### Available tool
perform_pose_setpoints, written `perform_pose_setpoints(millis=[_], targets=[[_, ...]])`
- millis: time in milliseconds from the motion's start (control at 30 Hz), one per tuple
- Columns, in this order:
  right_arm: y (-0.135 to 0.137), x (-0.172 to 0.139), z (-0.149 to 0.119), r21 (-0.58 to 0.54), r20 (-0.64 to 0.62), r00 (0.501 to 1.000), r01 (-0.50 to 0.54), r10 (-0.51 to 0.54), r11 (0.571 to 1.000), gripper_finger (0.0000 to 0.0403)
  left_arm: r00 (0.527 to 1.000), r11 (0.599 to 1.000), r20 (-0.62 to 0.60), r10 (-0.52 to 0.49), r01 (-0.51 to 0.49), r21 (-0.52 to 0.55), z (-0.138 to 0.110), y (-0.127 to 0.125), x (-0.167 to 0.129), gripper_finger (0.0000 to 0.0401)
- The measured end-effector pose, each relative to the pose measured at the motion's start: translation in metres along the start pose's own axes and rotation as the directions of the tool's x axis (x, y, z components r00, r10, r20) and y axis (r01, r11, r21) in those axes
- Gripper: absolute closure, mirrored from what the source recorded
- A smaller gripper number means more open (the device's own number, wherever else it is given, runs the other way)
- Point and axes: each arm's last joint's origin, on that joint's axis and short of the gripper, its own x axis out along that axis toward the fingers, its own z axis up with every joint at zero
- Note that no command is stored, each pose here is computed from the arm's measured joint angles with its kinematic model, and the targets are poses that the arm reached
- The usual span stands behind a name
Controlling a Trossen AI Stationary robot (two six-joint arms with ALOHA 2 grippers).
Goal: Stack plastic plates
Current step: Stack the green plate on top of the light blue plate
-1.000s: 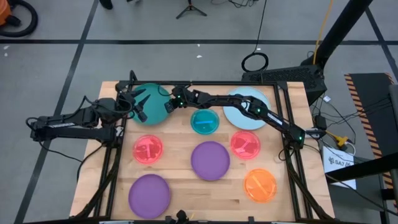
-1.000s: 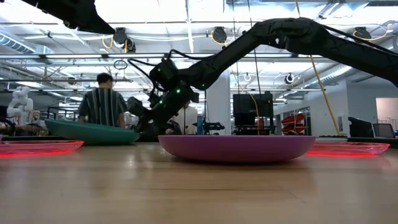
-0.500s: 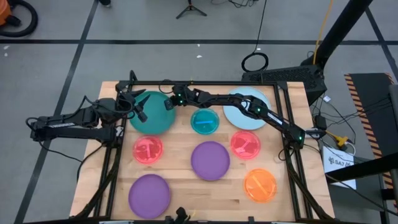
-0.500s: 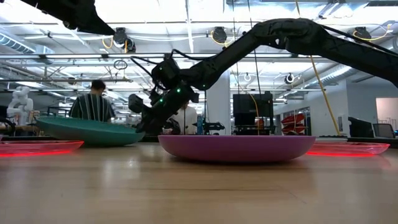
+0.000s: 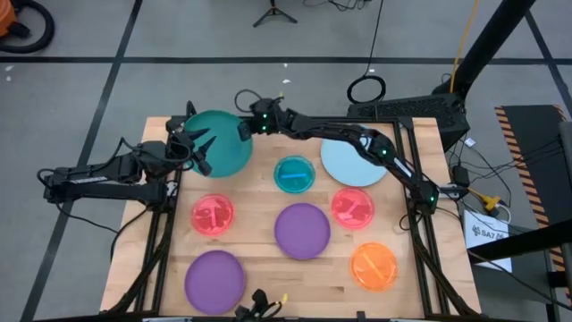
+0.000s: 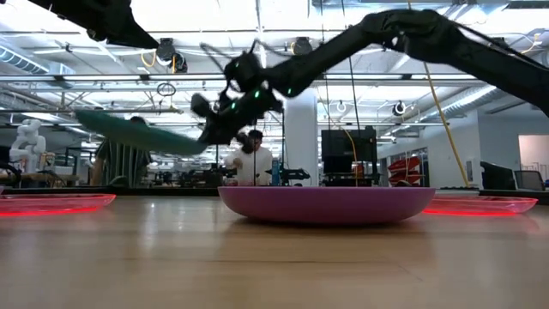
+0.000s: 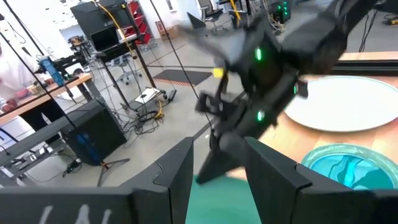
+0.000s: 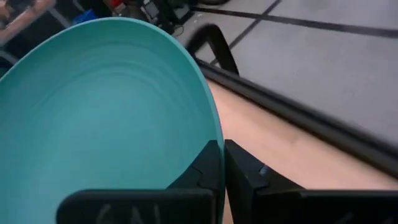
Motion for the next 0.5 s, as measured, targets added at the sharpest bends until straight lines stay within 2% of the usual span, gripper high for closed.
perform_pose_setpoints(millis=[200, 333, 433, 500], targets=[[0.02, -0.048, 0.032, -0.144, -0.084, 0.996, 0.007, -0.02, 0.99, 0.04, 1.0, 1.0, 0.001, -0.002, 0.002, -0.008, 0.0, 0.0, 0.0, 0.0254], [0.047, -0.084, 0.043, -0.253, -0.121, 0.992, 0.0, -0.031, 0.968, 0.04, 1.0, 1.0, 0.002, -0.005, 0.005, -0.007, 0.0, -0.001, 0.0, 0.0254], [0.062, -0.114, 0.048, -0.316, -0.156, 0.983, 0.046, -0.1, 0.948, 0.04, 1.0, 1.0, 0.003, -0.006, 0.006, -0.008, 0.0, -0.001, 0.0, 0.0254], [0.066, -0.133, 0.047, -0.355, -0.185, 0.962, 0.125, -0.2, 0.926, 0.04, 1.0, 1.0, 0.003, -0.006, 0.006, -0.007, 0.0, -0.001, 0.0, 0.0254]])
